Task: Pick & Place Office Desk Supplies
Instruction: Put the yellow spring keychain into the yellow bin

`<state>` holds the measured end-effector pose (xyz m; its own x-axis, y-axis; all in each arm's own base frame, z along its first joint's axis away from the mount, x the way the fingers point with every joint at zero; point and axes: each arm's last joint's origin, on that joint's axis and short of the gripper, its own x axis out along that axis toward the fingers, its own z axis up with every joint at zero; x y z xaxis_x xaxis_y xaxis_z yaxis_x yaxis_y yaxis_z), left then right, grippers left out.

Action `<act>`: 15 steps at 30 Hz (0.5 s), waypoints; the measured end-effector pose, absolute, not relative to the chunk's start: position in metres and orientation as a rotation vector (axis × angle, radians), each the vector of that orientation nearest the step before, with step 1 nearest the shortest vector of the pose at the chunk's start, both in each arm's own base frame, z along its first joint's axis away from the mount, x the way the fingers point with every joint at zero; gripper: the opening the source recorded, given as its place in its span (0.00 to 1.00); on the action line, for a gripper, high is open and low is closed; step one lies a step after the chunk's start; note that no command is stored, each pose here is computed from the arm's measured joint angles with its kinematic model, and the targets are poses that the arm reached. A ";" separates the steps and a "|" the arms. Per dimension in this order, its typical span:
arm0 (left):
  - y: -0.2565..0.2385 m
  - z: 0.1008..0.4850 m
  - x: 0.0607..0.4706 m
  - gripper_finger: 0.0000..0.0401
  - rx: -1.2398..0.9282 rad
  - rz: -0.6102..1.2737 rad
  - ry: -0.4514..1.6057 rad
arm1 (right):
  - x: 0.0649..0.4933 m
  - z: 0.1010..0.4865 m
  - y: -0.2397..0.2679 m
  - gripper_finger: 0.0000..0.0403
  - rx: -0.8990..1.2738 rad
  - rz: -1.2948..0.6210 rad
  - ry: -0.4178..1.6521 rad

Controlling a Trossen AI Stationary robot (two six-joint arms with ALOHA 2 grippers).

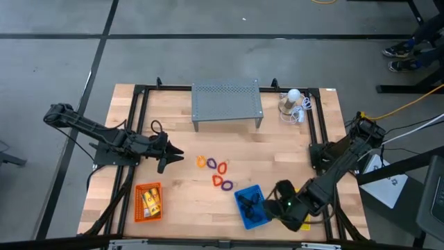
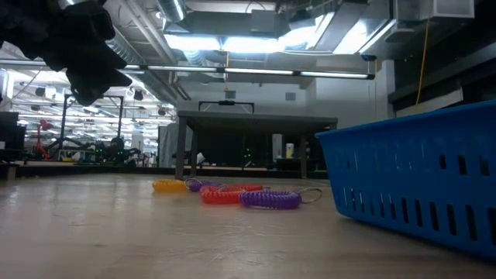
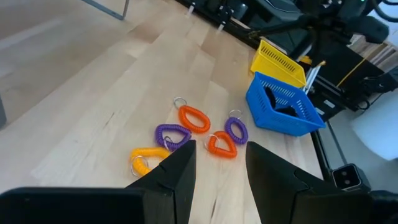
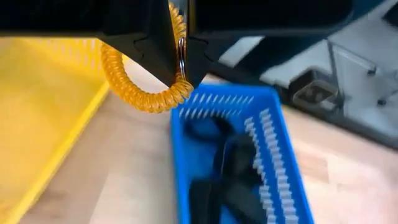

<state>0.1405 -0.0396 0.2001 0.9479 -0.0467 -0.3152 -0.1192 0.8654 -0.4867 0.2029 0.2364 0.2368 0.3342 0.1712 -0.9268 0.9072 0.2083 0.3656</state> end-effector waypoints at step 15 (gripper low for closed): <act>-0.039 0.200 0.140 0.33 -0.588 0.059 0.325 | 0.171 0.229 0.240 0.03 1.085 -0.791 1.207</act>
